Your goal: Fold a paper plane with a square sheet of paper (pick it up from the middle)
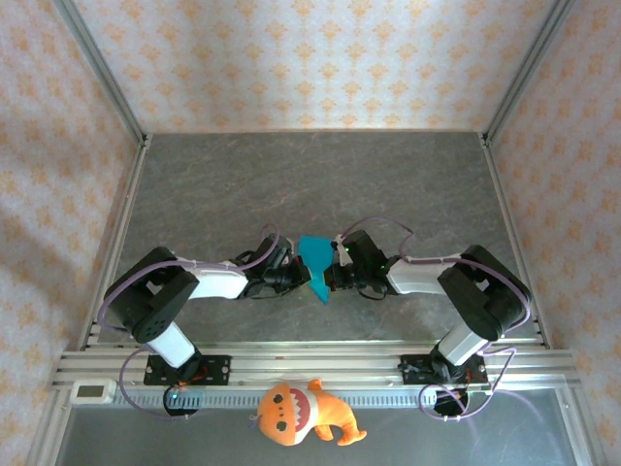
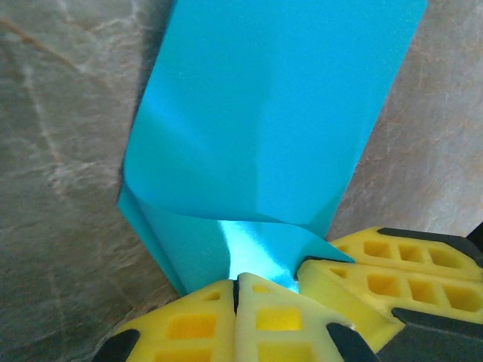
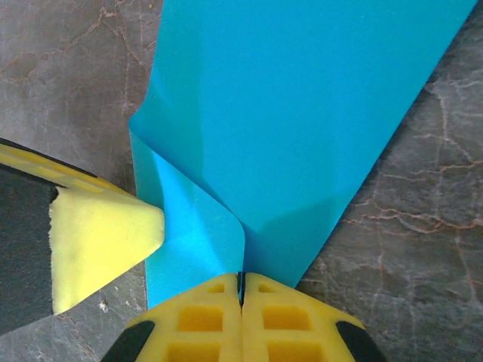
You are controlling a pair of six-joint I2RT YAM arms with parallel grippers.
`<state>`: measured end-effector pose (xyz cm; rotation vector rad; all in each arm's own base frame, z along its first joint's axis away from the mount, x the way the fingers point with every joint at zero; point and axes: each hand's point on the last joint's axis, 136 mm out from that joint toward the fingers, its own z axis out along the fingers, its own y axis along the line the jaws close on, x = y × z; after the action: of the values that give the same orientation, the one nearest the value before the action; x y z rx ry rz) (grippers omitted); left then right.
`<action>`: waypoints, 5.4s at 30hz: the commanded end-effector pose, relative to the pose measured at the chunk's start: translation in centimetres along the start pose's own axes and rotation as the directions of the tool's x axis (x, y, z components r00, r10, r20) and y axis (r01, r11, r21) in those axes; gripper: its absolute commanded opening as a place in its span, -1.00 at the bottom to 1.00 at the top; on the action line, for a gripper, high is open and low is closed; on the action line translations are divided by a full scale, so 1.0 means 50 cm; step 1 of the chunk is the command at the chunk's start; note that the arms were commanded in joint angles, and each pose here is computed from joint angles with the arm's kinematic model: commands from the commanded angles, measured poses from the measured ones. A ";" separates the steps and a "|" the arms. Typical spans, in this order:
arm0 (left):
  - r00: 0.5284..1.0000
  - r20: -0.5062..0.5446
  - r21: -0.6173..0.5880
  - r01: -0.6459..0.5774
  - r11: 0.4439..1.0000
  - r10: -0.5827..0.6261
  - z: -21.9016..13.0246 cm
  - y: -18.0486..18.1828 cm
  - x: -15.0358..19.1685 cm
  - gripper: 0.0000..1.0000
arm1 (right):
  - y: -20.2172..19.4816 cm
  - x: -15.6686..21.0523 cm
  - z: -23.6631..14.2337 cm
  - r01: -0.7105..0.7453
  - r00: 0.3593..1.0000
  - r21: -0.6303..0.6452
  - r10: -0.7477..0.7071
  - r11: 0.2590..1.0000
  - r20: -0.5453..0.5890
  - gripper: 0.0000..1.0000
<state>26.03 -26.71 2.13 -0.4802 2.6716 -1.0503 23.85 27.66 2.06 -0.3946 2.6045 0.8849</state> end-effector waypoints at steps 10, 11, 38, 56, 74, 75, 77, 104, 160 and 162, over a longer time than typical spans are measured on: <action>0.995 0.027 0.087 -0.093 0.992 0.091 -0.021 -0.084 -0.020 -1.00 | -0.044 0.021 0.006 -0.028 0.999 0.090 0.031 0.996 -0.031 -1.00; 0.996 0.016 0.079 -0.093 0.993 0.092 -0.015 -0.079 -0.017 -1.00 | -0.044 0.021 0.006 -0.028 0.999 0.091 0.032 0.995 -0.032 -1.00; 0.999 0.008 -0.098 -0.036 0.995 0.037 0.018 0.065 0.009 -1.00 | 0.043 -0.064 -0.068 -0.175 0.982 -0.068 0.179 0.982 0.063 -0.19; 1.000 0.009 -0.078 -0.028 0.997 0.029 0.020 0.061 0.011 -1.00 | 0.112 0.020 -0.025 -0.205 0.968 -0.163 0.176 0.965 -0.180 -0.99; 1.000 0.007 -0.096 -0.028 0.995 0.029 0.023 0.071 0.012 -1.00 | 0.015 0.126 -0.018 -0.237 0.941 0.022 0.235 0.971 -0.245 -1.00; 1.000 0.007 -0.094 -0.028 0.995 0.029 0.023 0.070 0.011 -1.00 | 0.018 0.124 -0.020 -0.240 0.941 0.016 0.237 0.971 -0.241 -1.00; 1.000 0.005 -0.095 -0.028 0.995 0.029 0.024 0.071 0.012 -1.00 | 0.029 0.111 -0.027 -0.244 0.945 0.000 0.238 0.970 -0.225 -0.99; 1.000 0.008 -0.106 -0.018 0.994 0.019 0.026 0.084 0.013 -1.00 | 0.024 0.174 -0.022 -0.278 0.923 0.027 0.275 0.960 -0.271 -0.97; 0.999 0.030 -0.087 -0.008 0.996 0.011 0.022 0.076 0.008 -1.00 | 0.035 0.088 0.015 -0.322 0.926 0.050 0.325 0.946 -0.190 -1.00; 0.999 0.034 -0.094 -0.004 0.996 0.007 0.022 0.080 0.007 -1.00 | 0.022 0.118 0.004 -0.324 0.921 0.058 0.329 0.944 -0.208 -1.00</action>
<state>26.88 -26.82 1.64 -0.4478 2.6032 -1.0591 20.28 30.24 1.90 -0.0598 2.8508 1.0590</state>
